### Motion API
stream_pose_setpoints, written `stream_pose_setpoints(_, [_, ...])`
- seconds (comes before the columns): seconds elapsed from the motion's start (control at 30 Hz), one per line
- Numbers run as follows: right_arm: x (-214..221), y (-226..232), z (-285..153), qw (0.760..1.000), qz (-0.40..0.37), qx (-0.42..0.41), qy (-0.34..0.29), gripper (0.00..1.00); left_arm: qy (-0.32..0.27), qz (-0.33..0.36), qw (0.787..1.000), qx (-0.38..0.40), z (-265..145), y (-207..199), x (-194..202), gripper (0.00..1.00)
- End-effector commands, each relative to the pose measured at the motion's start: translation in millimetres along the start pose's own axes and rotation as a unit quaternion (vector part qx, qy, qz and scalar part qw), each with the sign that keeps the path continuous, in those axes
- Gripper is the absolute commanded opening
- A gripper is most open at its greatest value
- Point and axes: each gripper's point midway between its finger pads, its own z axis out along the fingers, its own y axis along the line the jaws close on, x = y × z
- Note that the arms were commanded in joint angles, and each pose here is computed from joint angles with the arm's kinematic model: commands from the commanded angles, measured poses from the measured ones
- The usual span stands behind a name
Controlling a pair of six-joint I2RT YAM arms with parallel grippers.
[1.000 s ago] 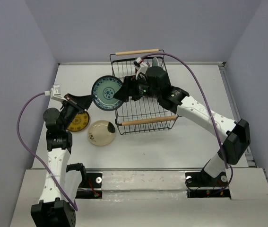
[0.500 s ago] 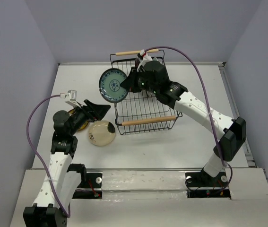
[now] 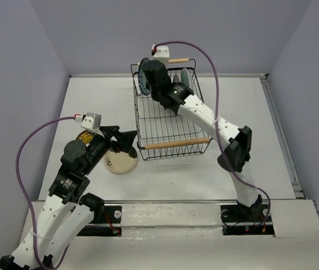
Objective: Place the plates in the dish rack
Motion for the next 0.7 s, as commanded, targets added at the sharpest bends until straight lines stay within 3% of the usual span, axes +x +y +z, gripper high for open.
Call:
stream_pose_setpoints(0.0, [-16, -17, -1, 0.991, -0.073, 0.103, -0.046, 0.07, -0.014, 0.040, 0.998, -0.035, -3, 14, -2, 0.99])
stream_pose_setpoints(0.3, [32, -7, 44, 0.980, -0.147, 0.128, -0.038, 0.07, -0.030, 0.039, 0.998, -0.025, -13, 9, -7, 0.99])
stream_pose_setpoints(0.67, [70, -19, 67, 0.965, -0.211, 0.155, -0.022, 0.07, -0.032, 0.040, 0.998, -0.027, -16, 10, -7, 0.99])
